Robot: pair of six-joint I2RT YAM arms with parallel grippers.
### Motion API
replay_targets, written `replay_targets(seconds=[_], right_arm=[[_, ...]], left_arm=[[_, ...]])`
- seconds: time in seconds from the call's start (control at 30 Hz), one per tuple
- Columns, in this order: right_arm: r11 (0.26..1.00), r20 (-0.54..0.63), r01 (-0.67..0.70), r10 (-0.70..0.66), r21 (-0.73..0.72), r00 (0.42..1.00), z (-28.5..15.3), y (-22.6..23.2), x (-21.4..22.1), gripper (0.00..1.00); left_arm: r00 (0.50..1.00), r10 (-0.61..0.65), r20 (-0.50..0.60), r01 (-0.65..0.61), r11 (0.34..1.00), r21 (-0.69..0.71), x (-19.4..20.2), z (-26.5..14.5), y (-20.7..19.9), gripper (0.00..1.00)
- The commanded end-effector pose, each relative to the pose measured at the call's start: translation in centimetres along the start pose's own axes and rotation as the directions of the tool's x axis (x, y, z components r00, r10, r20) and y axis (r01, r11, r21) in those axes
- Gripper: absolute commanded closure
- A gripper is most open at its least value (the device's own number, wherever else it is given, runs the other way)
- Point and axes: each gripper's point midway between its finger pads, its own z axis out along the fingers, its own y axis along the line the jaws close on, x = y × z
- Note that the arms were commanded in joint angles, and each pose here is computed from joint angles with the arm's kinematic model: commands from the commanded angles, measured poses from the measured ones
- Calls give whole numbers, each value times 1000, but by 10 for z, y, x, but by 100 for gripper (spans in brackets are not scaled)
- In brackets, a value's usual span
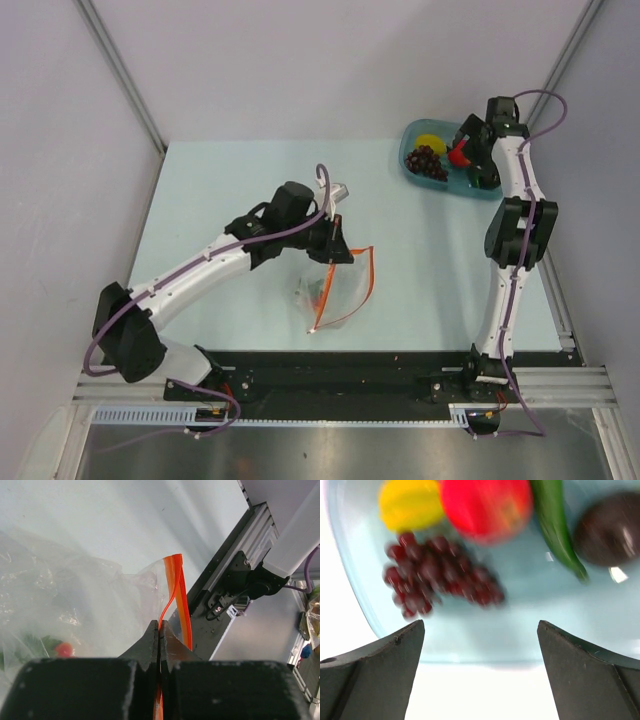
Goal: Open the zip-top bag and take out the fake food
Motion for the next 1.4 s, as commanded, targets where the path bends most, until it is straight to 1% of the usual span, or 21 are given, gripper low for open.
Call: replay_targets(seconds=[0.0, 0.07, 0.13, 0.17, 0.2, 0.23, 0.27, 0.37, 0.4, 0.47, 0.5, 0.57, 0.6, 0.67, 0.7, 0.73, 0.83, 0.93, 1.13, 1.27, 1.37], right_arm=[[998, -53, 18, -15, 53, 998, -77, 2, 13, 0], [999, -57, 41, -42, -7, 998, -113, 20, 25, 0], [998, -118, 46, -50, -37, 992, -125, 22, 61, 0], [990, -114, 49, -64, -133, 991, -159, 44, 70, 0], [989, -166, 32, -56, -142, 985, -157, 37, 96, 0], [977, -205, 24, -68, -210, 976, -171, 54, 117, 1], [960, -175, 45, -96, -276, 980, -205, 69, 126, 0], [944, -233, 84, -164, -318, 959, -233, 76, 182, 2], [931, -209, 107, -188, -350, 960, -256, 79, 189, 2], [925, -204, 153, -234, -348, 950, -272, 77, 210, 5], [897, -175, 191, -279, -399, 944, -298, 85, 224, 6], [879, -164, 216, -309, -425, 937, -314, 86, 248, 11], [845, -157, 248, -358, -474, 920, -329, 95, 270, 13], [837, -138, 246, -352, -488, 926, -342, 90, 288, 28], [804, -130, 261, -384, -534, 914, -353, 97, 306, 34], [794, -115, 263, -383, -547, 916, -358, 97, 311, 47], [779, -134, 293, -431, -555, 892, -353, 99, 345, 68], [767, -129, 328, -467, -552, 875, -347, 101, 358, 73], [813, -124, 344, -446, -469, 886, -328, 93, 357, 86], [834, -101, 295, -381, -466, 919, -320, 96, 350, 90], [859, -135, 217, -311, -464, 941, -314, 101, 348, 91]], left_arm=[[996, 23, 85, -30, 995, 91, -13, -18, -24, 100], [994, 35, 105, -44, 995, 85, -16, -22, -25, 100], [993, 33, 109, -43, 995, 89, -18, -22, -27, 100], [993, 31, 118, -42, 994, 99, -20, -22, -29, 100], [992, 27, 125, -40, 994, 105, -22, -22, -30, 100], [990, 29, 140, -45, 992, 119, -26, -21, -33, 100], [990, 13, 138, -30, 992, 126, -26, -19, -33, 100], [989, 7, 145, -28, 989, 145, -32, -15, -37, 100], [989, 5, 148, -27, 988, 149, -34, -14, -38, 100], [990, -10, 139, -12, 987, 161, -35, -9, -38, 100], [991, -15, 134, -8, 986, 166, -35, -7, -38, 100], [991, -38, 129, 13, 982, 188, -36, -3, -41, 100], [990, -48, 129, 22, 981, 193, -37, -2, -41, 100], [988, -75, 132, 46, 976, 211, -39, -1, -44, 100], [988, -81, 134, 51, 975, 216, -40, 0, -44, 100], [985, -96, 141, 62, 972, 227, -42, 0, -47, 100], [982, -127, 141, 90, 966, 244, -44, 0, -50, 100], [976, -160, 146, 119, 959, 257, -47, 0, -52, 100], [969, -207, 132, 160, 939, 304, -48, 1, -63, 100], [966, -232, 112, 189, 933, 306, -41, 7, -64, 100], [965, -234, 120, 185, 929, 320, -42, 10, -68, 100]])
